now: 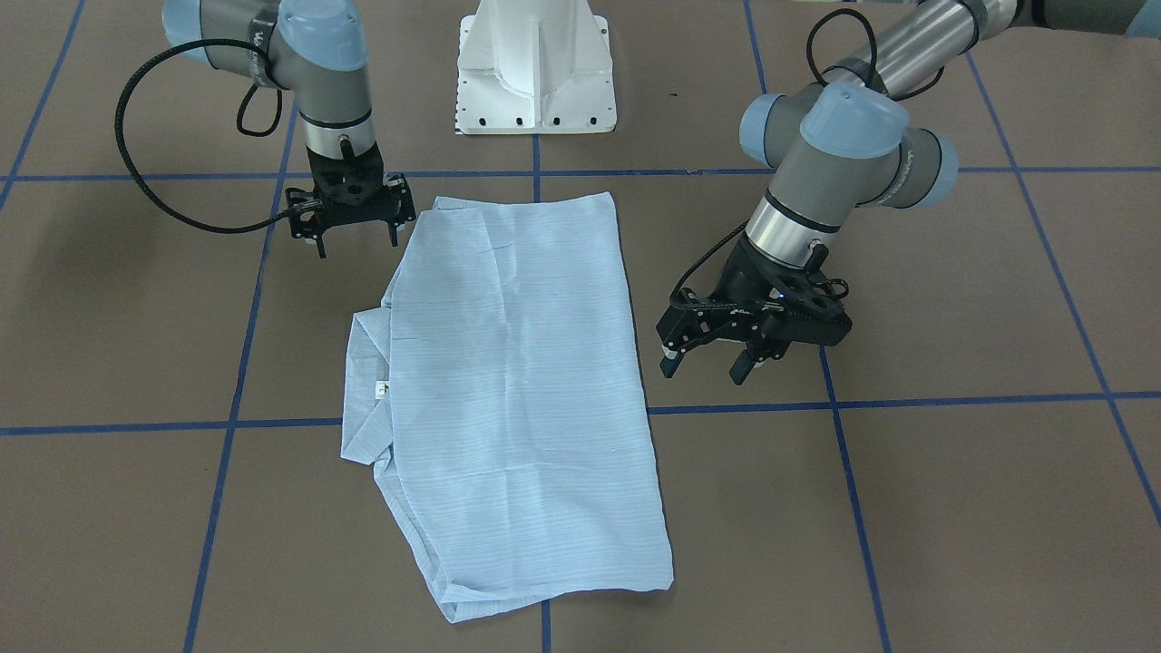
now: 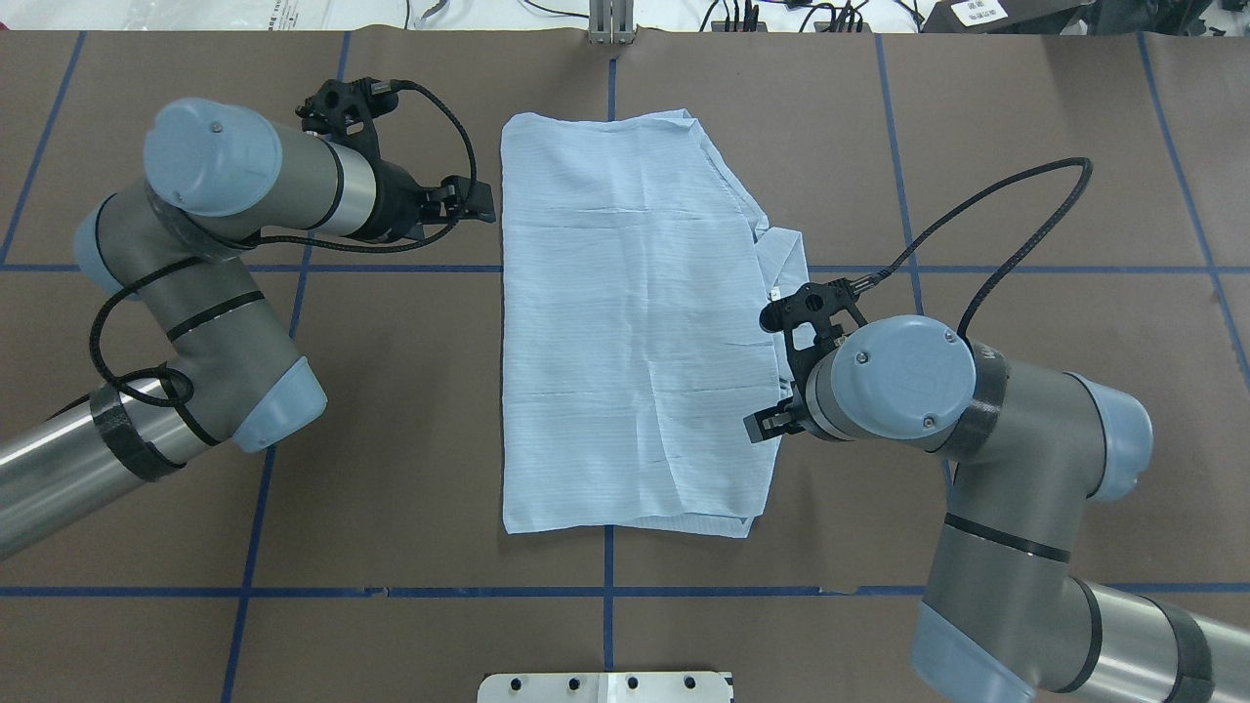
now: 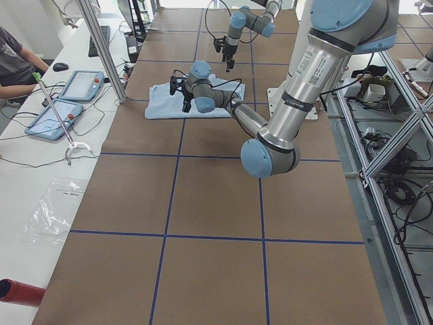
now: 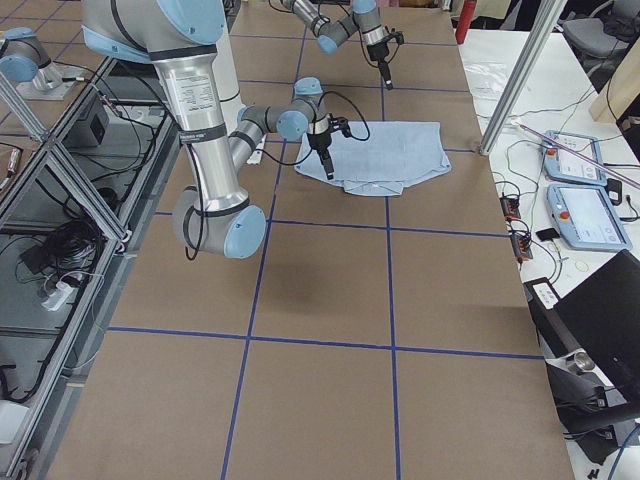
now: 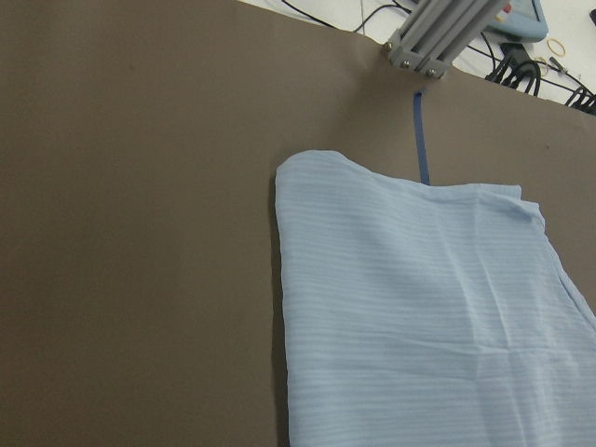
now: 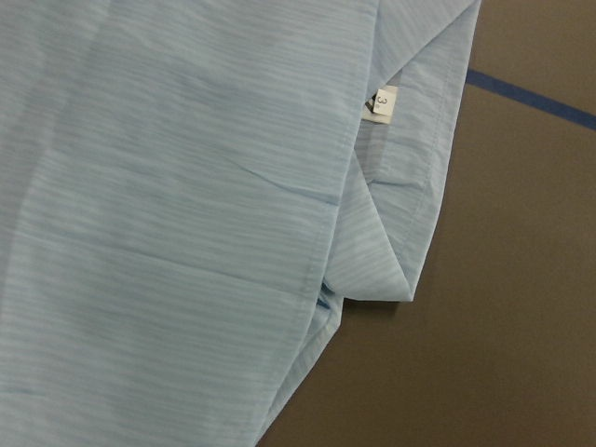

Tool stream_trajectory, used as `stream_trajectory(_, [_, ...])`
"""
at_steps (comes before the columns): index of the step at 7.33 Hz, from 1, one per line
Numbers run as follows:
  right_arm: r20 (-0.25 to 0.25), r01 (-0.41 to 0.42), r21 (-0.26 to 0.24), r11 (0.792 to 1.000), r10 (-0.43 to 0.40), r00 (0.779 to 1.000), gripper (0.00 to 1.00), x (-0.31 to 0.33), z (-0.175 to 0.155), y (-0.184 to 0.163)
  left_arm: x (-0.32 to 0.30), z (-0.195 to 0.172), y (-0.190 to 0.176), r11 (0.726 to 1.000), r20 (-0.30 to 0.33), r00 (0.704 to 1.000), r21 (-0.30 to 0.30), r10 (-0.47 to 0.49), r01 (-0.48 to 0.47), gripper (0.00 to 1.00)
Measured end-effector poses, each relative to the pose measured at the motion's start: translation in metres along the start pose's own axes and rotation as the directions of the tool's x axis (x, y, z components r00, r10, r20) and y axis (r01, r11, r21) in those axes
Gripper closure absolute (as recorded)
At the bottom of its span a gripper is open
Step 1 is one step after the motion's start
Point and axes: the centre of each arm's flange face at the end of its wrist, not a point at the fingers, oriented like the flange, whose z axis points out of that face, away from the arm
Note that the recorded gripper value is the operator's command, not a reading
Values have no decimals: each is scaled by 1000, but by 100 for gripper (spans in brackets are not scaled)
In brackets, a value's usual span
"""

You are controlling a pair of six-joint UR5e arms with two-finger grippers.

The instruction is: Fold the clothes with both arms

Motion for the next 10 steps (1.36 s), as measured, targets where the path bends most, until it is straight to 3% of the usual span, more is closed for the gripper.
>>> stream_trajectory(3, [62, -80, -11, 997, 80, 995, 0, -4, -23, 1, 45, 4, 104, 976, 61, 986, -143, -155, 162, 0])
stream_trajectory(6, [127, -121, -2, 993, 121, 984, 0, -3, -29, 5, 70, 14, 226, 938, 181, 950, -192, -254, 287, 1])
stream_trajectory(10, [145, -123, 5, 992, 121, 982, 0, -4, -29, 5, 45, 33, 259, 932, 282, 923, -177, -261, 318, 7])
